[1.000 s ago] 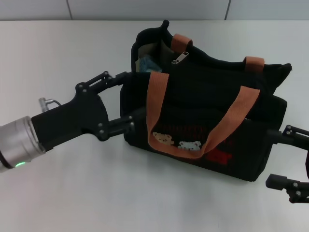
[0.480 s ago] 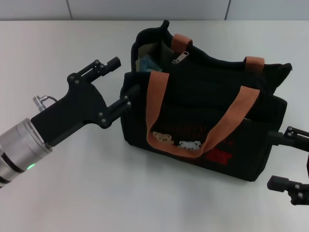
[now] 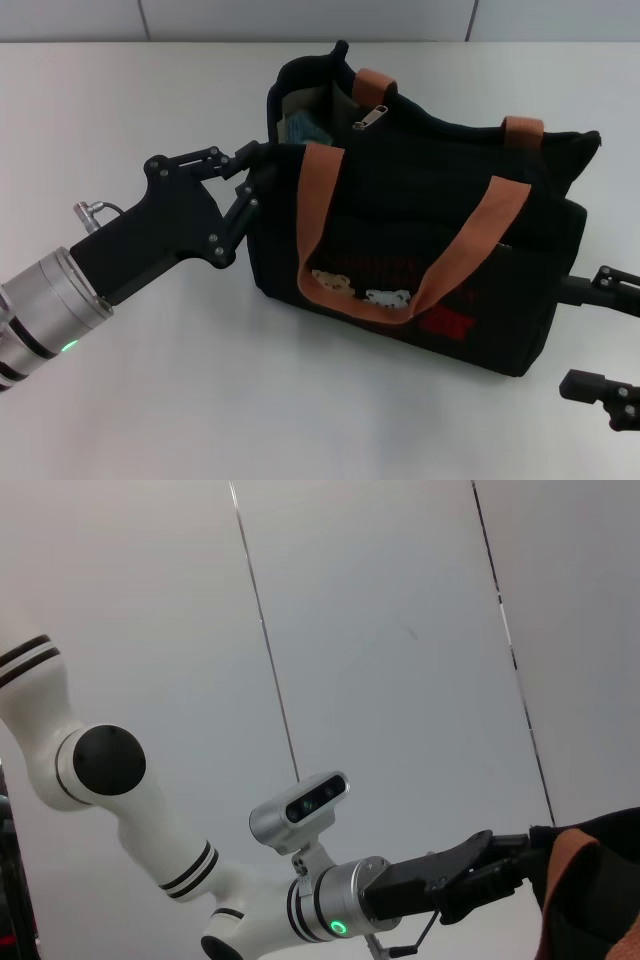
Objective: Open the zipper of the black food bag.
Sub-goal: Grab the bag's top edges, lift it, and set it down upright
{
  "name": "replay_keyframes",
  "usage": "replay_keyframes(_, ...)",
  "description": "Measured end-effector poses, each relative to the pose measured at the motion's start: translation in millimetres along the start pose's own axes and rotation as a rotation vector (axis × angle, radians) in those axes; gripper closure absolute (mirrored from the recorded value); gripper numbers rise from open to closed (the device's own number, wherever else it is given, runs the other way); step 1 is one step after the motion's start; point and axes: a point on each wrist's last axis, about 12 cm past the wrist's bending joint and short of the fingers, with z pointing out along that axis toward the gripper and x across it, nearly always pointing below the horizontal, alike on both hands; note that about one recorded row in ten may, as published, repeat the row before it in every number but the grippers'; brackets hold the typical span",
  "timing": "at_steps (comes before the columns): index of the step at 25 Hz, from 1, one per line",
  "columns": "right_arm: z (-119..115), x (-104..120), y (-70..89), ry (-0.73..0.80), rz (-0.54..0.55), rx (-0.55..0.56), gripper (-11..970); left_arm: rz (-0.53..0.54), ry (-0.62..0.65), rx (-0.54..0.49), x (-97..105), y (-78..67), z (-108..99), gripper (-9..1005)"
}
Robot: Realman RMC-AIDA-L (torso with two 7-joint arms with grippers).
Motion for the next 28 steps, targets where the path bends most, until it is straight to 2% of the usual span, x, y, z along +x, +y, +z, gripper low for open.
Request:
replay_keyframes(3,-1,0,0.3,-0.004,-0.001,0.006,119,-0.006,0.001,-0.001,0,0.0,0,829)
replay_keyframes(8,-2,0,0.5,-0.007,-0.001,0.01,120,-0.02,-0.002,0.005,0,-0.5,0,891)
replay_keyframes(19,-2,-2,0.5,-0.04,-0.016,0.025,121,-0.017,-0.03,0.026,-4,-3.4,-5,891)
replay_keyframes(24,-2,-7,-0.4,-0.092,-0.042,0.048,122,0.024,-0.088,0.043,-17,8.2,-9,891)
replay_keyframes(28,-5,-13,-2.5,-0.186,-0.091,0.119,122,0.042,-0.131,0.073,-28,17.9,-8,891)
